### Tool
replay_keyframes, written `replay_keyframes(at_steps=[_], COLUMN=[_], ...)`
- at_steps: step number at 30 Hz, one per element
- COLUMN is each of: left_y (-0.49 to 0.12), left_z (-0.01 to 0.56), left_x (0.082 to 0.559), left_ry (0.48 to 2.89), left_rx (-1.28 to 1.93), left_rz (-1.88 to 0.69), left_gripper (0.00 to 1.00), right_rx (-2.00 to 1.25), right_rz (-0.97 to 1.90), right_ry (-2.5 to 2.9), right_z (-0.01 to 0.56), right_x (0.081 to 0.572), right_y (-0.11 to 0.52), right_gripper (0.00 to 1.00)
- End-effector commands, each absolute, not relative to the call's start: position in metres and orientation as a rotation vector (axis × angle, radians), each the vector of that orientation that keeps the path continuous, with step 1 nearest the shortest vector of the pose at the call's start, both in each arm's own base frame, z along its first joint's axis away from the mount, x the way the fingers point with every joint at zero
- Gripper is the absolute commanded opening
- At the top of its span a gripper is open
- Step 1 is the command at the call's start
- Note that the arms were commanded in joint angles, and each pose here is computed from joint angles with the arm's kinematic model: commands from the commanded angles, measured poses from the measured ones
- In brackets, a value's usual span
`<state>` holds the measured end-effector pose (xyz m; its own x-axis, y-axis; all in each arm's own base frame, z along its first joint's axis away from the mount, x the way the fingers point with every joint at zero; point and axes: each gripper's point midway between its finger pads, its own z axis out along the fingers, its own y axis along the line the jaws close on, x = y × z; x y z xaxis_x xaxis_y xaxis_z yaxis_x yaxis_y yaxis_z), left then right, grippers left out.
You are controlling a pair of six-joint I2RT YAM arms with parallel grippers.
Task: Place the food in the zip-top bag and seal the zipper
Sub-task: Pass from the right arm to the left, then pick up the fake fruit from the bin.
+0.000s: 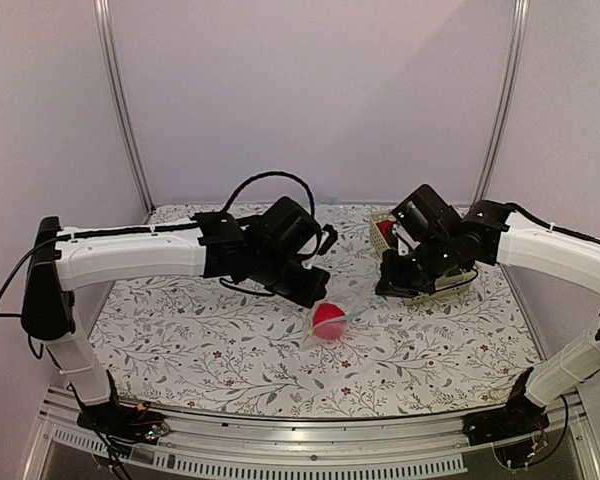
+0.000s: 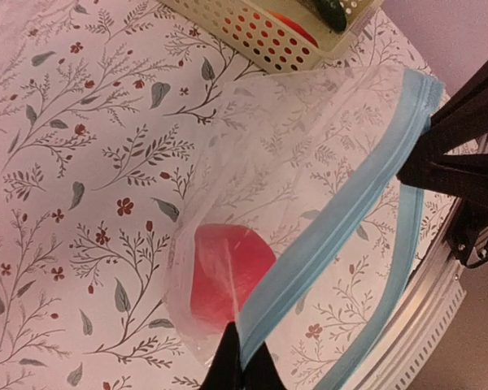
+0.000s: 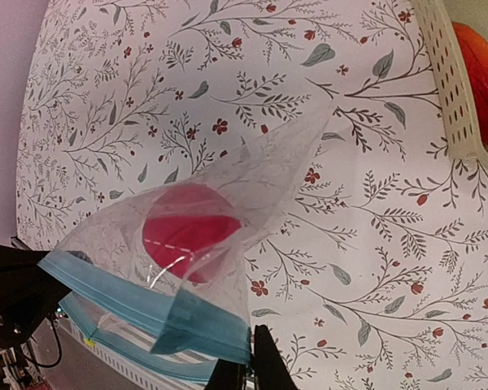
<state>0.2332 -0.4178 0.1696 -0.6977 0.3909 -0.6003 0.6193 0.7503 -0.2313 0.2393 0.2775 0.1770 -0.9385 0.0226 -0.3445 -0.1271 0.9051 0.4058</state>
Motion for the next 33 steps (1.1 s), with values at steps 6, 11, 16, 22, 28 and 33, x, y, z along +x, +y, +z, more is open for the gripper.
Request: replay_keyframes(at_steps=[6, 11, 16, 22, 28, 33], left_y=[-0.403, -0.389, -0.368, -0.343, -0.330, -0.330], left_z=[0.166, 0.180, 0.188, 0.183, 0.177, 0.177], left_x=[0.244, 0.264, 0.284, 0.301, 0.305, 0.302], left_ry=[2.498, 2.474, 2.447, 2.411, 2.428, 2.435], left_rx=[1.011, 1.007, 0.983, 0.945, 0.889, 0.897], left_rz=[-0.653, -0.644, -0.567, -0.555, -0.547, -0.577], left_gripper=[0.00, 0.00, 0.00, 0.00, 0.00, 0.00], right_rx=[-0.138, -0.136, -0.059, -0.031, -0.046, -0.059], right_rz=[0.635, 0.593, 0.479, 0.284, 0.218, 0.350], right_ry=[2.642, 2.535, 2.512, 2.496, 2.575, 2.645], right_z=[0.193, 0.222, 0.238, 0.246, 0.217, 0.186], right_x=[0.243, 0.246, 0.258, 0.282, 0.315, 0.351], right_y=[0.278, 0.256, 0.213, 0.166, 0.143, 0.140], right_gripper=[0.43, 0.63, 0.71, 0.78, 0.76, 0.75])
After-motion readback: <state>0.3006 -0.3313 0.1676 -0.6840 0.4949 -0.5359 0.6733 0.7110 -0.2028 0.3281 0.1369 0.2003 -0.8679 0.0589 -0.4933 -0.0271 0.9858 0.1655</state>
